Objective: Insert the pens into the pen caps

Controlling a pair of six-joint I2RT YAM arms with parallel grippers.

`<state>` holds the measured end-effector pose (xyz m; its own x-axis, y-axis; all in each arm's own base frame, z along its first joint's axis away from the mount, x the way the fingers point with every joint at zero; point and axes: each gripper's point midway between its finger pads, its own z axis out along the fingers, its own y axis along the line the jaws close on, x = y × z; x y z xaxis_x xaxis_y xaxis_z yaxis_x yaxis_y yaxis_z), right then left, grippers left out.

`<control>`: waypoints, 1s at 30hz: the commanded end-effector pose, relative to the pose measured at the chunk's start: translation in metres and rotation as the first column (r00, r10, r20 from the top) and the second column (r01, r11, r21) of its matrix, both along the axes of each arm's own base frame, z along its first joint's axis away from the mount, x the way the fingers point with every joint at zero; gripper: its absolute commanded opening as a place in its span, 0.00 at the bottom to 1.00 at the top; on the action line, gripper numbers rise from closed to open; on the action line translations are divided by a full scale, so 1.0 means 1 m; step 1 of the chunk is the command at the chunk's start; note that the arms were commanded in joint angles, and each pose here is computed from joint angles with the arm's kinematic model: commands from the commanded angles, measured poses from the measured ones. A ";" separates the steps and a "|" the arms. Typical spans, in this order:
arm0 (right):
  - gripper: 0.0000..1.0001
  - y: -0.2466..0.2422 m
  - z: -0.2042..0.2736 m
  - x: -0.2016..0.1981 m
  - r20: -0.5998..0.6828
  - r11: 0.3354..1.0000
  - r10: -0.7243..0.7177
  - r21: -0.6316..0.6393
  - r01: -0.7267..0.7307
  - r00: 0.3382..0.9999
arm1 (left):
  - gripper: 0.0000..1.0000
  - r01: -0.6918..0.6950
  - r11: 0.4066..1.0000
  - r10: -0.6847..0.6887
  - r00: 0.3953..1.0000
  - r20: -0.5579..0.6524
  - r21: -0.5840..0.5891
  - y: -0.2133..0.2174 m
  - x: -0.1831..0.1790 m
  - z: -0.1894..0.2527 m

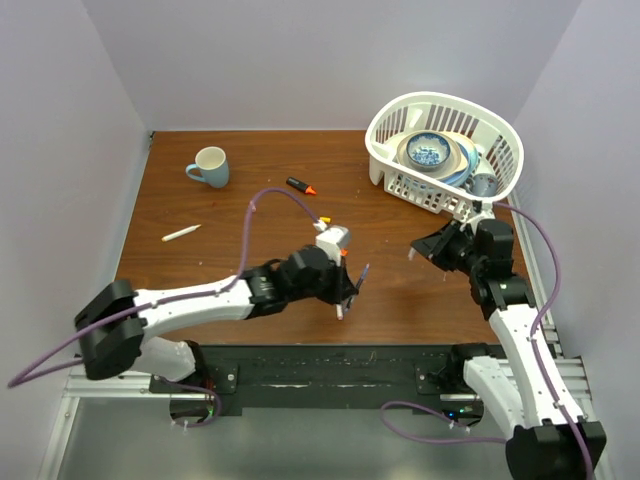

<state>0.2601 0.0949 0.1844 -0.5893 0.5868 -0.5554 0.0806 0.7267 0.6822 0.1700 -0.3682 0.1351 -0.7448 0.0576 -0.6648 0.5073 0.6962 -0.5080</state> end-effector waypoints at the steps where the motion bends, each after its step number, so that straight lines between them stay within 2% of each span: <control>1: 0.00 0.037 0.047 0.017 0.150 0.993 0.086 0.065 -0.097 0.985 | 0.00 0.125 0.956 -0.097 0.988 0.118 -0.266 0.008 0.005 0.050; 3: 0.00 0.049 0.057 0.024 0.156 0.990 0.118 0.058 -0.128 0.981 | 0.00 0.140 0.952 -0.100 0.982 0.157 -0.271 0.017 0.004 0.052; 4: 0.00 0.061 0.061 0.022 0.161 0.986 0.150 0.055 -0.161 0.975 | 0.00 0.177 0.932 -0.120 0.974 0.192 -0.317 0.020 -0.002 0.068; 6: 0.00 0.072 0.071 0.026 0.172 0.982 0.165 0.065 -0.178 0.971 | 0.00 0.186 0.915 -0.126 0.975 0.184 -0.357 0.031 -0.005 0.066; 7: 0.00 0.080 0.074 0.025 0.177 0.979 0.176 0.075 -0.191 0.968 | 0.00 0.232 0.878 -0.150 0.964 0.219 -0.419 0.034 -0.011 0.083; 9: 0.00 0.088 0.084 0.028 0.201 0.974 0.166 0.120 -0.193 0.965 | 0.00 0.198 0.860 -0.127 0.976 0.178 -0.470 0.047 -0.008 0.078; 10: 0.00 0.098 0.083 0.026 0.199 0.968 0.185 0.130 -0.213 0.962 | 0.00 0.220 0.832 -0.128 0.969 0.210 -0.509 0.049 -0.011 0.092; 17: 0.00 0.134 0.082 0.025 0.204 0.953 0.193 0.192 -0.233 0.960 | 0.00 0.245 0.795 -0.150 0.966 0.211 -0.555 0.051 -0.018 0.103; 19: 0.00 0.139 0.095 0.028 0.245 0.951 0.171 0.212 -0.225 0.954 | 0.00 0.254 0.773 -0.159 0.965 0.209 -0.582 0.049 -0.020 0.107; 26: 0.00 0.136 0.115 0.025 0.282 0.950 0.135 0.237 -0.206 0.950 | 0.00 0.232 0.740 -0.156 0.972 0.174 -0.632 0.046 -0.019 0.110; 30: 0.00 0.134 0.114 0.018 0.275 0.948 0.143 0.237 -0.211 0.951 | 0.00 0.227 0.746 -0.140 0.972 0.186 -0.626 0.046 -0.016 0.112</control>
<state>0.2776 0.2314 0.2594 -0.6212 0.5772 -0.5300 -0.1752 0.5569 0.8119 0.1531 -0.3227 0.2248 -0.7113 -0.2365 -0.6619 0.6411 0.1680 -0.7489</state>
